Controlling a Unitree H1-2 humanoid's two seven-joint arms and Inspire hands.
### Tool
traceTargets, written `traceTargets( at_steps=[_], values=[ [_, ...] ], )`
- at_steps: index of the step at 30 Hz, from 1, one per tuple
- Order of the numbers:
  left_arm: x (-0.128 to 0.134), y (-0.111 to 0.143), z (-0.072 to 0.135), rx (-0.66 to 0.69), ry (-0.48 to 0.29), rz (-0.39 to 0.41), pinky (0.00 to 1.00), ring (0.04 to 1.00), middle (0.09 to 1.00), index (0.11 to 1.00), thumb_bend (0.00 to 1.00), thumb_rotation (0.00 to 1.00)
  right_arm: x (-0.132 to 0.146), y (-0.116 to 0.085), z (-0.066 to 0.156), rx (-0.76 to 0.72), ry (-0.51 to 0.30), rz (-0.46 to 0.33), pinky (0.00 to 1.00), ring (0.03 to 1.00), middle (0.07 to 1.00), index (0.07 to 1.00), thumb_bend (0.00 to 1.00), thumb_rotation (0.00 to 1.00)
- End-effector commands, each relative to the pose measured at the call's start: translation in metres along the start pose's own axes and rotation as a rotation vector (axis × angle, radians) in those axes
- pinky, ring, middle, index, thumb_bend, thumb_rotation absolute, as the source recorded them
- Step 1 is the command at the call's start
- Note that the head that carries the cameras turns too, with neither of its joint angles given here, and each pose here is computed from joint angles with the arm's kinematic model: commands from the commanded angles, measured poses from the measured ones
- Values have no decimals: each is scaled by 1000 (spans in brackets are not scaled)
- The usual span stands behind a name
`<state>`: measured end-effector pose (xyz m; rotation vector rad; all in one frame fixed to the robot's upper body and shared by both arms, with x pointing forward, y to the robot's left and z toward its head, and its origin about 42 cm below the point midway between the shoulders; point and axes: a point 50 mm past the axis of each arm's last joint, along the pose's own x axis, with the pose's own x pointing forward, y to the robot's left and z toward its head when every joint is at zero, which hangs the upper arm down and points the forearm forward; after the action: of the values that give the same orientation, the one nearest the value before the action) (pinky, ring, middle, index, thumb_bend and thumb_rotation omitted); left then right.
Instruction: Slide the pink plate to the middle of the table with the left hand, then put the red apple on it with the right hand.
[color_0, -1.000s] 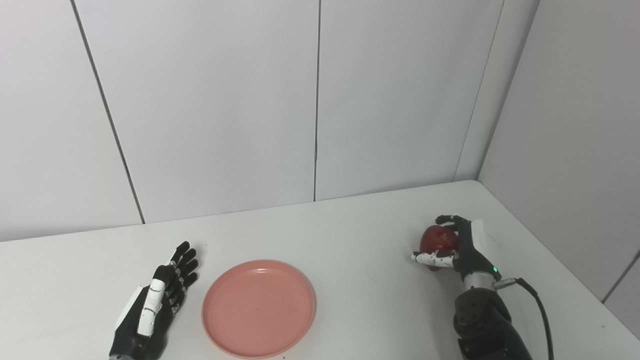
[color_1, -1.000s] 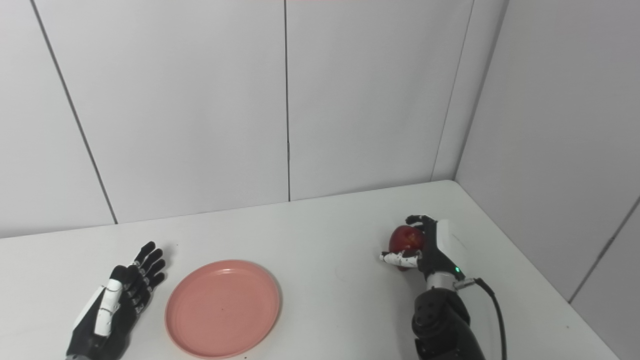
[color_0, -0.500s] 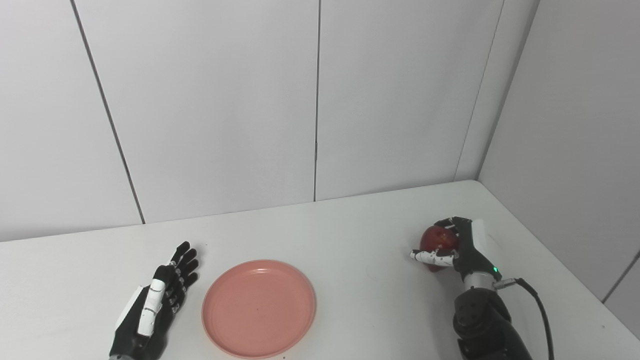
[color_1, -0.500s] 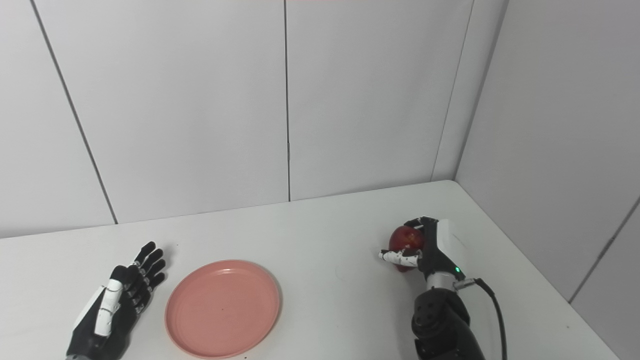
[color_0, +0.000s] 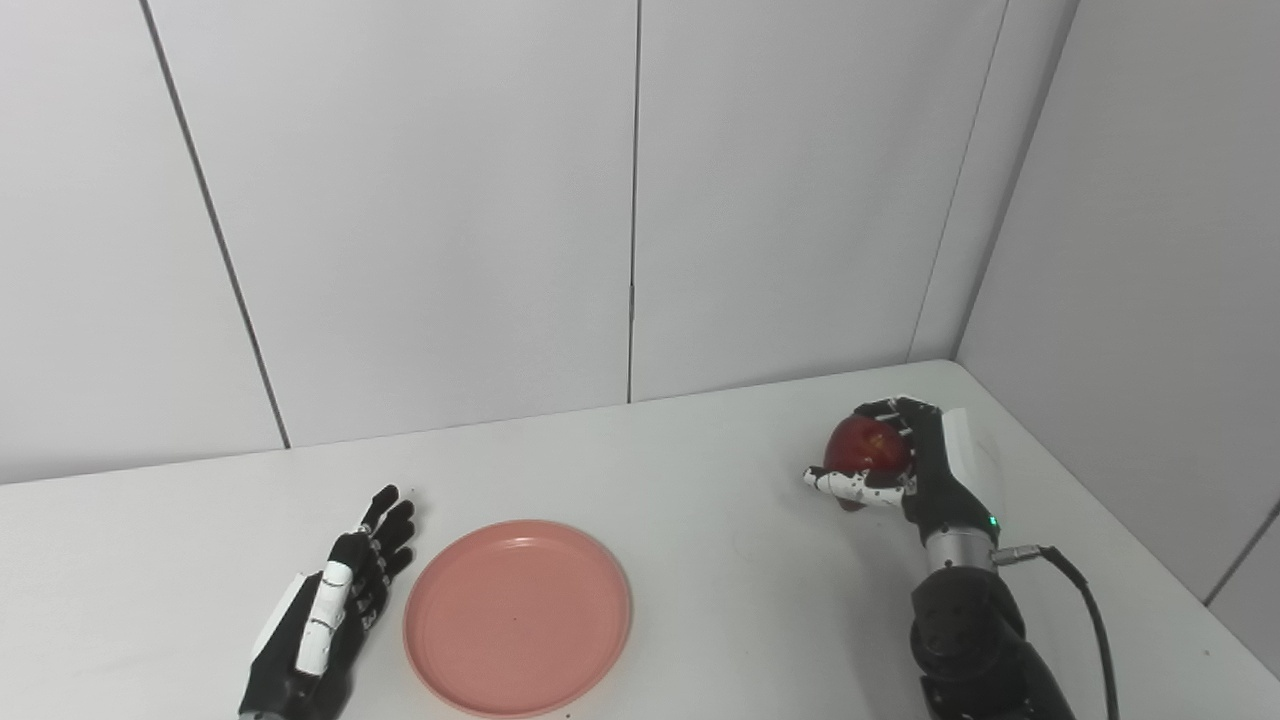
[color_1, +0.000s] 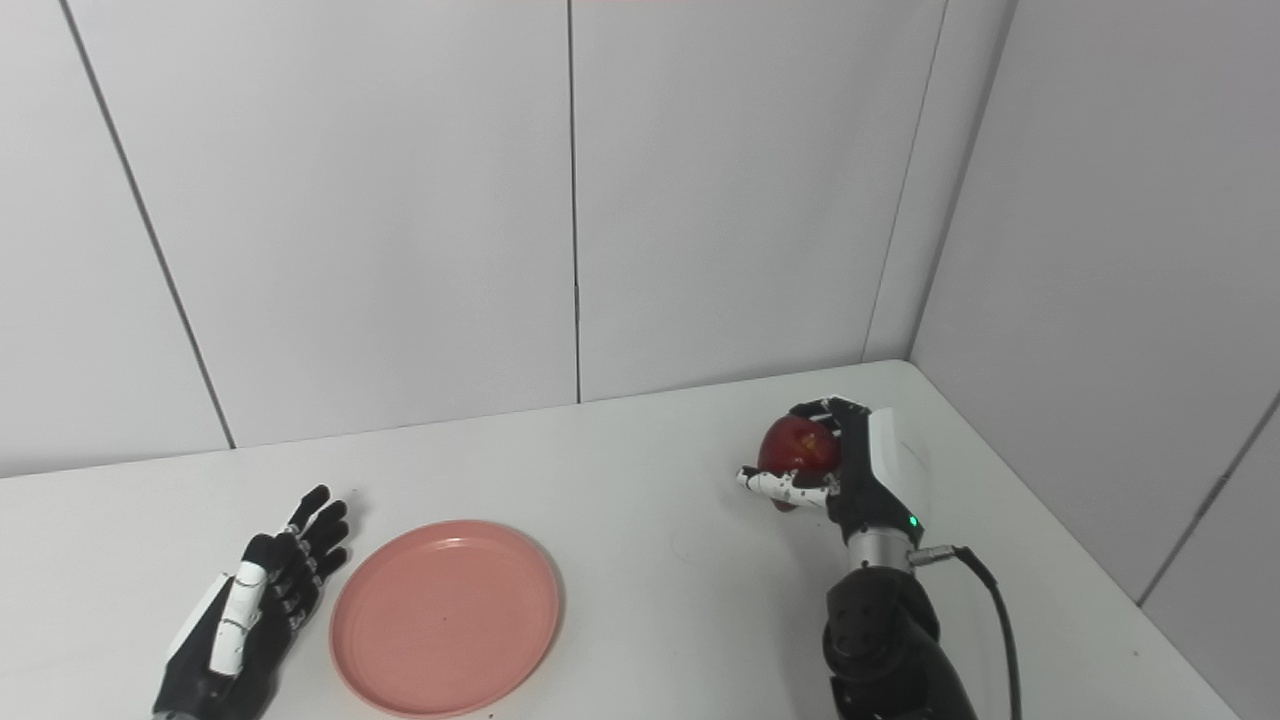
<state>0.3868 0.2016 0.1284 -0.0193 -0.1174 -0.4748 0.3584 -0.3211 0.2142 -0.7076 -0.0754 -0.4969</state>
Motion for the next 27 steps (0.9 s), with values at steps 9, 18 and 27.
traceTargets(
  at_steps=[9, 18, 27],
  values=[
    [14, -13, 21, 24, -73, 10, 1000, 991, 982, 974, 756, 1000, -17, 3, 51, 129, -241, 73, 311, 382, 476, 548, 511, 0],
    [17, -18, 22, 46, -71, 17, 1000, 980, 977, 977, 755, 1000, -39, 38, 73, 162, -311, 247, 327, 393, 482, 539, 512, 0],
    [17, -17, 20, 52, -71, 22, 1000, 986, 980, 979, 766, 1000, -61, 75, 95, 186, -360, 400, 248, 433, 444, 521, 516, 0]
  ],
)
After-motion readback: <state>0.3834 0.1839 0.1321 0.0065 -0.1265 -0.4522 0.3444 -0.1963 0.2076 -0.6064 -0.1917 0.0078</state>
